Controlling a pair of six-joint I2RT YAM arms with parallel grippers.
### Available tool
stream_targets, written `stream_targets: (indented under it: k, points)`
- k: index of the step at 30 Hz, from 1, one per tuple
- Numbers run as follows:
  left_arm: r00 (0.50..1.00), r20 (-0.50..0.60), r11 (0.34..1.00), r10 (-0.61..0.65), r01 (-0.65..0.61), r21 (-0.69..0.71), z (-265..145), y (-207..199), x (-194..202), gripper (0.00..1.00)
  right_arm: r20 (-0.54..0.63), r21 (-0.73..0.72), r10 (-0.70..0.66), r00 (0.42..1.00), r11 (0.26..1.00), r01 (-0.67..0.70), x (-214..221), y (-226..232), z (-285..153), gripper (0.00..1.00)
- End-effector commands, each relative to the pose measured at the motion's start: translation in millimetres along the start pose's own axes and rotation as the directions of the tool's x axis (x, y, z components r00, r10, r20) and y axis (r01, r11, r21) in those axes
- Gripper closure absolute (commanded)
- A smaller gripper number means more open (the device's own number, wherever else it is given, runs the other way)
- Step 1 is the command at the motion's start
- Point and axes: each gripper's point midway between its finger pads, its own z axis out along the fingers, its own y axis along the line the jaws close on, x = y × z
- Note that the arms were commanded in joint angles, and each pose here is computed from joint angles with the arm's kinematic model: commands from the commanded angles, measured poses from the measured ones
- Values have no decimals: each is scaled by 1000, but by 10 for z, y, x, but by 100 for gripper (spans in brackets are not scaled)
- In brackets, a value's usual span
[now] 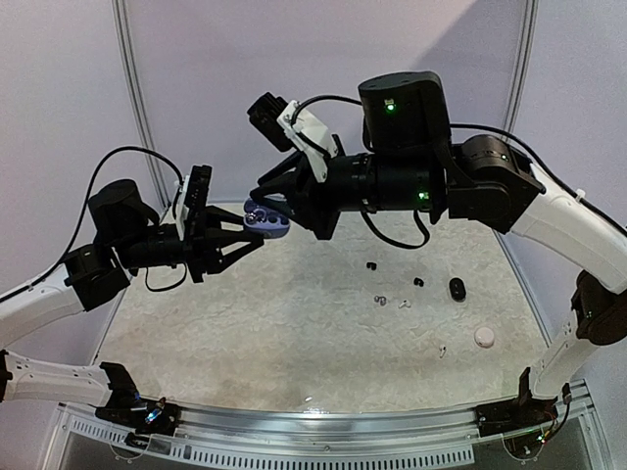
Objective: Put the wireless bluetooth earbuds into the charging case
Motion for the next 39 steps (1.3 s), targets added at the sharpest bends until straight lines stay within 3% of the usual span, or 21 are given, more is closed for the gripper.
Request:
stream_targets:
  k: [1,19,34,39]
  points:
    - [999,-2,997,32,-32,72,25,-123,-55,100,-53,-36,-75,996,997,73,207,113,88,80]
    - [1000,-13,999,27,-26,46,29,-78,-16,100,-84,-74,-81,993,994,75,415,210,285,97]
    - [999,-3,999,35,-35,36,21,-66,-31,100,-98,-21,-72,993,997,71,495,138,374,99]
    - [1000,-11,999,-25,25,-36,6,58,35,100,-1,-114,-33,999,993,33,178,273,246,95]
